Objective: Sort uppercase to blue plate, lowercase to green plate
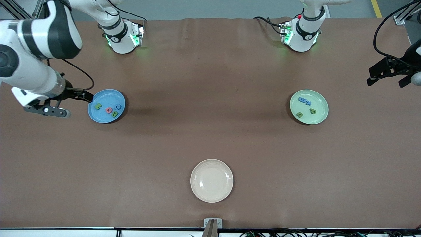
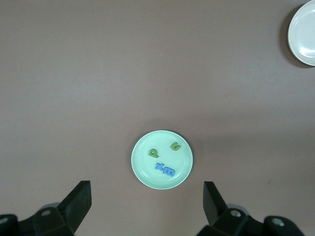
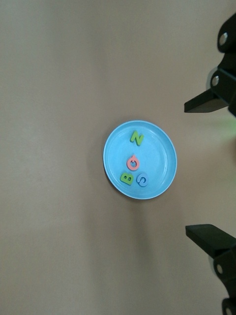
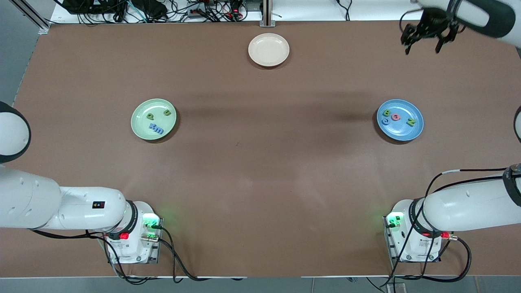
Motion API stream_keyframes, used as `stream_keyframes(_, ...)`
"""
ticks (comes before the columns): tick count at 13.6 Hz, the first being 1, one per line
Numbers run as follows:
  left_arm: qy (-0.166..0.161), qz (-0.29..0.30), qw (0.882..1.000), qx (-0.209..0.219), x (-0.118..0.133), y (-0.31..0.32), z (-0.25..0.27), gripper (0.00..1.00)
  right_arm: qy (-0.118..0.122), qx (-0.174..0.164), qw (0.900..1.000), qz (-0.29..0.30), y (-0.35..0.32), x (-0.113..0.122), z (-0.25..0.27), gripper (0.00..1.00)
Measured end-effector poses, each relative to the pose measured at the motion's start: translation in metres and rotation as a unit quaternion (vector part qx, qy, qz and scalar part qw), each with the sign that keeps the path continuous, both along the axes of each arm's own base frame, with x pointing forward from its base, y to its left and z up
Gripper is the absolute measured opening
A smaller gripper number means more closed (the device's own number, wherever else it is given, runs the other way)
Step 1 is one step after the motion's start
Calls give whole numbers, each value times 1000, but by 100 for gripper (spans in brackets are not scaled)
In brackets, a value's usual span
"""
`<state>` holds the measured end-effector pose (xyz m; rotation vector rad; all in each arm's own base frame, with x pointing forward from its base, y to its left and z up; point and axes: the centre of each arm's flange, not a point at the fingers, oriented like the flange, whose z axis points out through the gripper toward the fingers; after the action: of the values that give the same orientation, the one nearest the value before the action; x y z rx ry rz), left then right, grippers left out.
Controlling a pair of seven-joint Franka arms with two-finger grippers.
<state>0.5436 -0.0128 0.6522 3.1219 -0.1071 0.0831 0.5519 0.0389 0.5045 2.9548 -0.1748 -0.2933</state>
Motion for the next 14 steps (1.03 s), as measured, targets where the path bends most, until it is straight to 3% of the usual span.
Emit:
stream_keyframes(3, 0, 0, 1000, 0, 0, 0, 0, 100, 3, 17, 1000, 11, 1, 20, 45, 100)
stream_keyframes(7, 0, 0, 1000, 0, 0, 0, 0, 100, -3, 54, 998, 19, -36, 30, 59, 100)
stream_keyframes(14, 0, 0, 1000, 0, 0, 0, 0, 100, -16, 57, 998, 12, -51, 32, 70, 100)
